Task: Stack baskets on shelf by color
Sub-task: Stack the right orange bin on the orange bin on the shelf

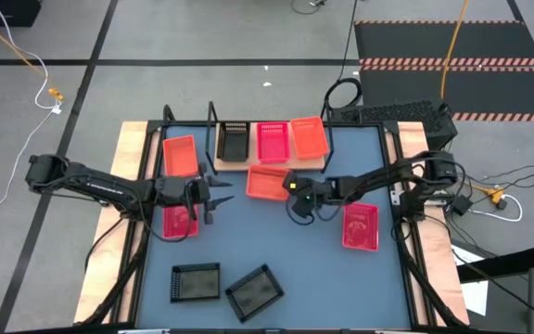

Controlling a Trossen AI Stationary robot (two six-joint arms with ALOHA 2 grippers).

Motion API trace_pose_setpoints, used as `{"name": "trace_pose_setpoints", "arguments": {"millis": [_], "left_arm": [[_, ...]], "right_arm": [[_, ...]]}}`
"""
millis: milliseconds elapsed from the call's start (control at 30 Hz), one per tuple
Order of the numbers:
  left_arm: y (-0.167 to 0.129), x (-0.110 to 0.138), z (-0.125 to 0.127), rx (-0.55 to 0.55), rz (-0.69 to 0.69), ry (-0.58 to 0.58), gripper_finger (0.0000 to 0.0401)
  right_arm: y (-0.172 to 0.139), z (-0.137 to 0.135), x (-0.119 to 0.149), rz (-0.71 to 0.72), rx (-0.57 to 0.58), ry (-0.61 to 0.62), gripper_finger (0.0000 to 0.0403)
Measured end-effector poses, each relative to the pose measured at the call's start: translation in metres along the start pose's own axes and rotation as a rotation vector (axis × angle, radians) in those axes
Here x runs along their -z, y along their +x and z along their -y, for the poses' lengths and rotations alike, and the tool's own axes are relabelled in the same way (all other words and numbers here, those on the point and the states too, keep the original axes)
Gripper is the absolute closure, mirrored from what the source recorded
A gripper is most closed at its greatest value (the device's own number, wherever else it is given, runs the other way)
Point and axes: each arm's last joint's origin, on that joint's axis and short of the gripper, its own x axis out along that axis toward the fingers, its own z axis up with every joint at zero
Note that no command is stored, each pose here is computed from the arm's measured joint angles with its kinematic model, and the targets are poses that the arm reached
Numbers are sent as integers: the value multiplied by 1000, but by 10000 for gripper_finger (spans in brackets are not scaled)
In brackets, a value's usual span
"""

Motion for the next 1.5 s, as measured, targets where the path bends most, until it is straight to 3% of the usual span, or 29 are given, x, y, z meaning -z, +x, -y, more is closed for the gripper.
{"name": "trace_pose_setpoints", "arguments": {"millis": [100, 267, 533, 700, 767, 867, 933, 1000, 1200, 1500], "left_arm": [[-1, 2, 3, 16, -18, -27, 226], [-2, 2, 8, 42, -31, -57, 226], [-4, 2, 15, 17, -37, -107, 226], [-6, 2, 19, -27, -47, -133, 226], [-7, 2, 20, -34, -46, -136, 226], [-7, 2, 21, -51, -46, -142, 226], [-7, 2, 20, -57, -47, -147, 226], [-7, 2, 20, -74, -48, -145, 226], [-7, 3, 20, -85, -60, -142, 226], [-7, 5, 20, -84, -79, -138, 226]], "right_arm": [[3, -2, -1, 61, -21, 46, 304], [-3, 1, -6, 87, 3, 44, 389], [-49, 20, -29, 361, 93, 129, 399], [-88, 48, -31, 437, 226, 193, 400], [-102, 65, -23, 361, 313, 312, 400], [-115, 98, 3, 73, 413, 581, 401], [-119, 113, 25, -110, 360, 644, 401], [-119, 128, 40, -190, 302, 698, 401], [-98, 161, 75, -352, 189, 714, 402], [-42, 146, 91, -581, -170, 689, 402]]}}
